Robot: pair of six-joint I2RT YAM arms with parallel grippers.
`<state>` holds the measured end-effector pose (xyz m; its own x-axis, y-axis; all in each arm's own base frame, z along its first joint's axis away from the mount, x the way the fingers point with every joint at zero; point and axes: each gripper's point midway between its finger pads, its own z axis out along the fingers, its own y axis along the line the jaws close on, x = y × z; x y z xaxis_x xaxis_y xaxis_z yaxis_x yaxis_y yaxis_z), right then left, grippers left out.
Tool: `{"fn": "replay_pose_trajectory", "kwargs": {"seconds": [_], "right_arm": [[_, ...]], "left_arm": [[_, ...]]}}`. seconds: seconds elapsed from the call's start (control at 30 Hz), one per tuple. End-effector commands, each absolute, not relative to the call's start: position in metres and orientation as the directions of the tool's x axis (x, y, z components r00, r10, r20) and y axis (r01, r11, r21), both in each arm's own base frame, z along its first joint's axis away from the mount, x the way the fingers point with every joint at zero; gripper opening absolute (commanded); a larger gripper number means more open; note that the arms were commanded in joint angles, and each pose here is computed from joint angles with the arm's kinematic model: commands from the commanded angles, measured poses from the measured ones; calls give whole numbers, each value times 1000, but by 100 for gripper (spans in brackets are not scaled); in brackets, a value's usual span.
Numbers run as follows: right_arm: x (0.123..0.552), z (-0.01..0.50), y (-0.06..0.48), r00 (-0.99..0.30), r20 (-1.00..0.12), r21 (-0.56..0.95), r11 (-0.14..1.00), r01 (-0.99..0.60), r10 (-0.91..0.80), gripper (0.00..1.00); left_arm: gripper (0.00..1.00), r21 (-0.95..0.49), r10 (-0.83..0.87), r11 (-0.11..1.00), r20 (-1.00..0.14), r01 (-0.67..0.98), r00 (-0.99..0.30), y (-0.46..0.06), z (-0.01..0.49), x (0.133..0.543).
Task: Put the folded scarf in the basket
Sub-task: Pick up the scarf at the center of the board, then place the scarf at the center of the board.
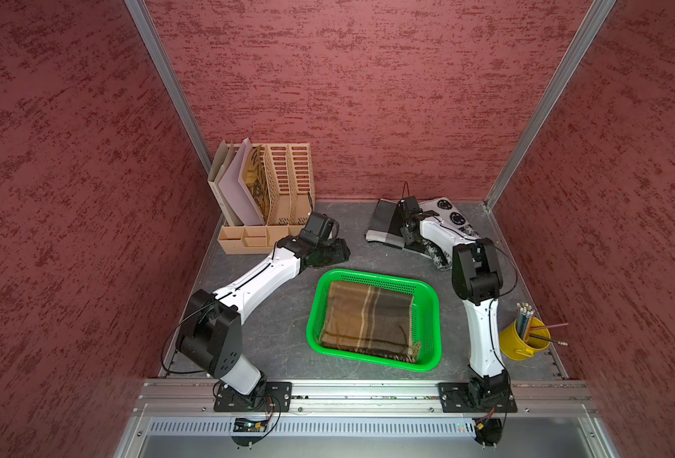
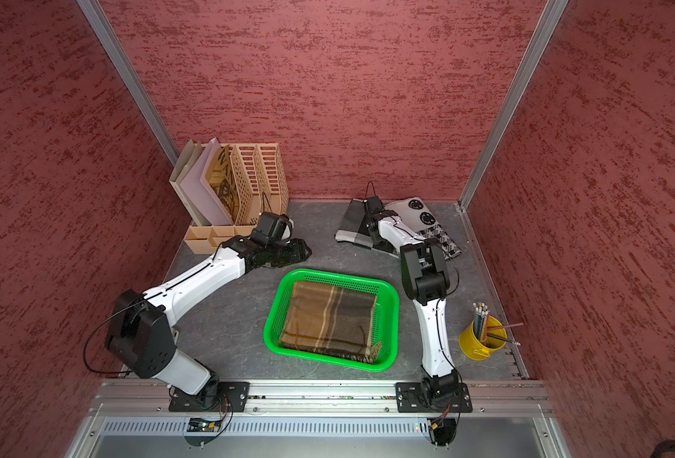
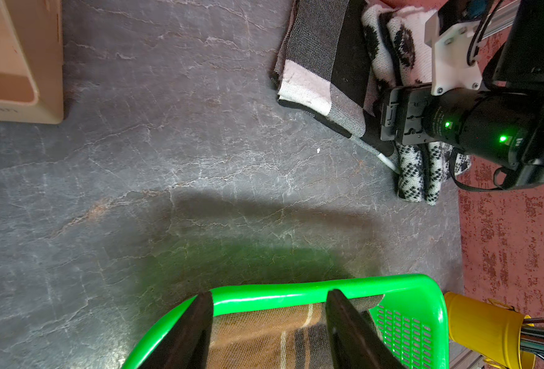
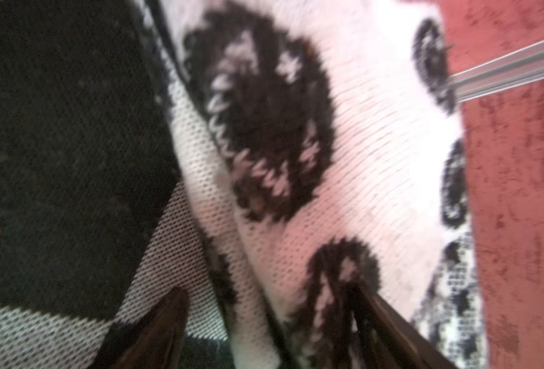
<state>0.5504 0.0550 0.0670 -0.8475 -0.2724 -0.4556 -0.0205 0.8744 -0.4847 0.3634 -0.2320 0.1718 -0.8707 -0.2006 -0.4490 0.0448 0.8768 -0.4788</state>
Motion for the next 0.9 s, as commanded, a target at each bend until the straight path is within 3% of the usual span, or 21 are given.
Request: {"fn": "replay_pose_trajectory", "kwargs": {"seconds": [0.0, 0.13, 0.3, 0.5, 0.57, 0.63, 0.87], "right_arm": [[567, 100, 50, -801, -529, -528, 848, 49, -282, 75], [565, 90, 47, -823, -494, -539, 841, 38, -280, 69], [559, 72, 46, -849, -462, -519, 854, 24, -258, 85], [559, 56, 49, -862, -448, -494, 869, 19, -236, 83], [562, 51, 47, -867, -441, -501, 865, 24, -232, 73], [564, 52, 42, -867, -447, -508, 860, 42, -221, 57], [565, 90, 42, -812, -542, -476, 875, 84, -217, 15]], "left_arm": [[59, -486, -197, 872, -464, 62, -864, -235, 178, 364], [60, -484, -197, 873, -463, 60, -864, -234, 176, 363], [59, -487, -196, 871, -462, 62, -865, -234, 177, 363], [59, -485, -196, 872, -467, 65, -862, -233, 180, 363], [59, -484, -195, 873, -467, 65, -863, -232, 180, 363], [59, -483, -194, 873, -466, 64, -863, -232, 180, 362], [59, -481, -194, 875, -461, 60, -866, -232, 176, 363]]}}
